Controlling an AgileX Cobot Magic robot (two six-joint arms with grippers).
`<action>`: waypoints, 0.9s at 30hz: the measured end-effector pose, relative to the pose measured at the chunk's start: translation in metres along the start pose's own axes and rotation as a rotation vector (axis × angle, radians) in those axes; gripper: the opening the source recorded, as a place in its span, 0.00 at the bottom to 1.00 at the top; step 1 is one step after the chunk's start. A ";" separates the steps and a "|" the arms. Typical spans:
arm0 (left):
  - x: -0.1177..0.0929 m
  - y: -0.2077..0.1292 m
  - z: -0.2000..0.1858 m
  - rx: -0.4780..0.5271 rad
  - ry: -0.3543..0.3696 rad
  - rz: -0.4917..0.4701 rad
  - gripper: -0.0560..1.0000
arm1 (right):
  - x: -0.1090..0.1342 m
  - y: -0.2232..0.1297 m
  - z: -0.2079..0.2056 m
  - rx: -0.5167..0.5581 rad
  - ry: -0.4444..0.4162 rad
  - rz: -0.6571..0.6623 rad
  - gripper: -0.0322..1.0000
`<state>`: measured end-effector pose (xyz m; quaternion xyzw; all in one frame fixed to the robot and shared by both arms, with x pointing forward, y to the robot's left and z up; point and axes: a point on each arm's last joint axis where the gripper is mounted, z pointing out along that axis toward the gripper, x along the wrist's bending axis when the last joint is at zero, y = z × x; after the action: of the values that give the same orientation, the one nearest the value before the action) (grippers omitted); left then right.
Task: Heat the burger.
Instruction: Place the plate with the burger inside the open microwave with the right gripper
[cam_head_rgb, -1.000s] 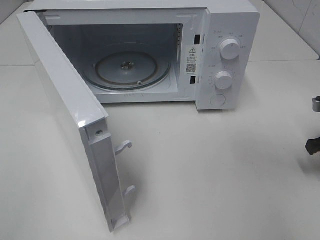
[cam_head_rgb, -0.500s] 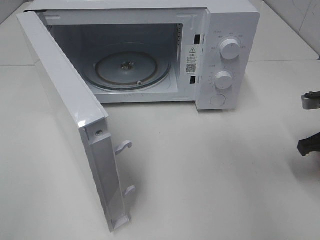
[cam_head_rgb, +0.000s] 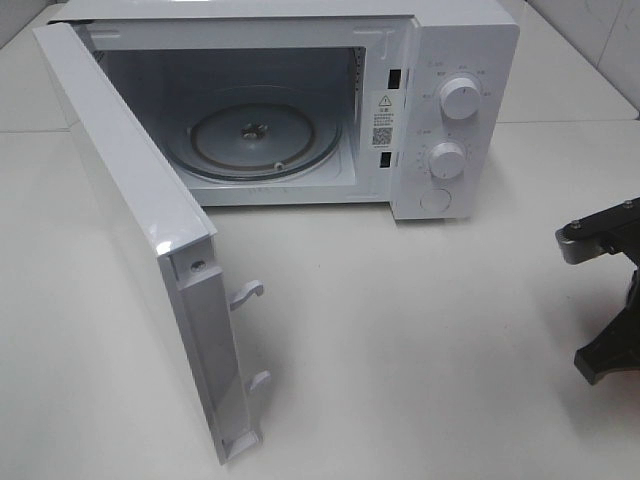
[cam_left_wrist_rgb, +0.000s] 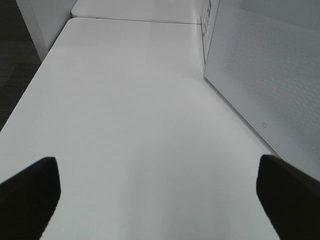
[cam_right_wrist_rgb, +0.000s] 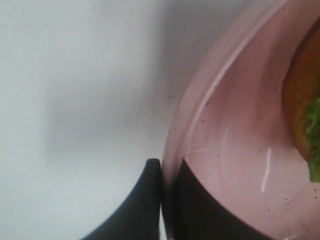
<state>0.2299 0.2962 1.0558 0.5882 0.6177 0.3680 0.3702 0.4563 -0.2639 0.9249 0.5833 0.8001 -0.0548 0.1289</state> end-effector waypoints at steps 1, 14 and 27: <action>0.000 0.000 0.000 0.000 0.000 0.000 0.99 | 0.007 -0.003 -0.007 -0.028 -0.008 -0.042 0.06; 0.000 0.000 0.000 0.000 0.000 0.000 0.99 | 0.050 -0.019 -0.037 -0.134 -0.035 -0.326 0.06; 0.000 0.000 0.000 0.000 0.000 0.000 0.99 | 0.076 -0.023 -0.045 -0.187 -0.059 -0.743 0.06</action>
<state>0.2299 0.2962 1.0558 0.5882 0.6177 0.3680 0.3702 0.4060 -0.1902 0.9459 0.2376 0.9544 -0.0415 0.1759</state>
